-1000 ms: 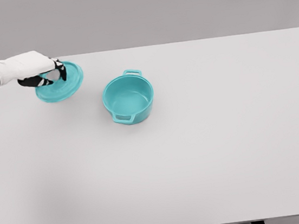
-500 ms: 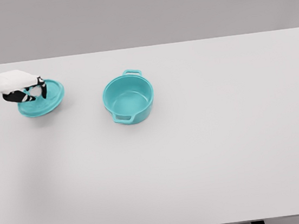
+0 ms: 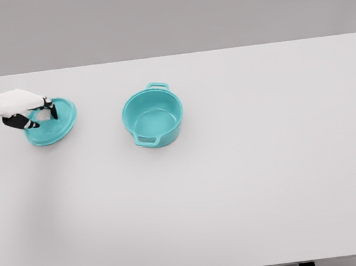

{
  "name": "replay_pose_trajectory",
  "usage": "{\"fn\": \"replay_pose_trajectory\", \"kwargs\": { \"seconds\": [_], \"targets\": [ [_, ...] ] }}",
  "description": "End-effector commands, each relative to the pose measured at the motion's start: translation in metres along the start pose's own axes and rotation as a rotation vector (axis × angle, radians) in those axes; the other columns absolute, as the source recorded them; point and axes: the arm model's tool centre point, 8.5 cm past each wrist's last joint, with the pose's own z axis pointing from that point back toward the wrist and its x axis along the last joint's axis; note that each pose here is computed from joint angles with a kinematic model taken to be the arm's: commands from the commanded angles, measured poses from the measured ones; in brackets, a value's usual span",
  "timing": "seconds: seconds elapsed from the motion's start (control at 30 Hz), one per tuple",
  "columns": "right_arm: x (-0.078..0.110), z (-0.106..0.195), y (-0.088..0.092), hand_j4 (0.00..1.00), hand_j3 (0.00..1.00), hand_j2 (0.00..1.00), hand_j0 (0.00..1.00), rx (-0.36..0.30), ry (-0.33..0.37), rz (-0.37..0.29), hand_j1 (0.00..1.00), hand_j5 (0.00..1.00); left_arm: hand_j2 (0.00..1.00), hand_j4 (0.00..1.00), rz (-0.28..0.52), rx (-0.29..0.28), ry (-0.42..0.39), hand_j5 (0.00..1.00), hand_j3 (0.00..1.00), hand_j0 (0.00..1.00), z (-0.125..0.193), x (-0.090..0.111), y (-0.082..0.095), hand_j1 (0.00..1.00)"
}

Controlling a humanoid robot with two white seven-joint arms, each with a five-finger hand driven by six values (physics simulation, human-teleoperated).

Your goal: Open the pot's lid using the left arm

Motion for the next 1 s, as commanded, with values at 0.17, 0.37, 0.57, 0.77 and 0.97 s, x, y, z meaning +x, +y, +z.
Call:
{"fn": "replay_pose_trajectory", "kwargs": {
  "seconds": [0.17,0.37,0.57,0.77,0.97],
  "targets": [
    [0.0,0.0,0.0,1.0,1.0,1.0,1.0,0.0,0.0,0.001,1.0,1.0,1.0,1.0,-0.013,-0.004,0.012,1.0,1.0,1.0,0.0,-0.001,0.002,1.0],
    [0.0,0.0,0.0,1.0,1.0,1.0,1.0,0.0,0.0,-0.001,1.0,1.0,1.0,1.0,0.028,0.064,0.024,1.0,1.0,1.0,0.009,-0.008,0.013,1.0],
    [0.0,0.0,0.0,1.0,1.0,1.0,1.0,-0.001,0.0,-0.002,1.0,1.0,1.0,1.0,0.077,0.153,0.041,1.0,1.0,1.0,0.024,-0.019,0.027,1.0],
    [0.0,0.0,0.0,1.0,1.0,1.0,1.0,0.0,0.0,-0.001,1.0,1.0,1.0,1.0,0.301,0.332,0.011,1.0,1.0,1.0,0.049,-0.037,0.005,1.0],
    [0.0,0.0,0.0,1.0,1.0,1.0,1.0,0.0,0.001,0.001,1.0,1.0,1.0,1.0,0.303,0.332,0.01,1.0,1.0,1.0,0.048,-0.036,0.004,1.0]
  ]
}}
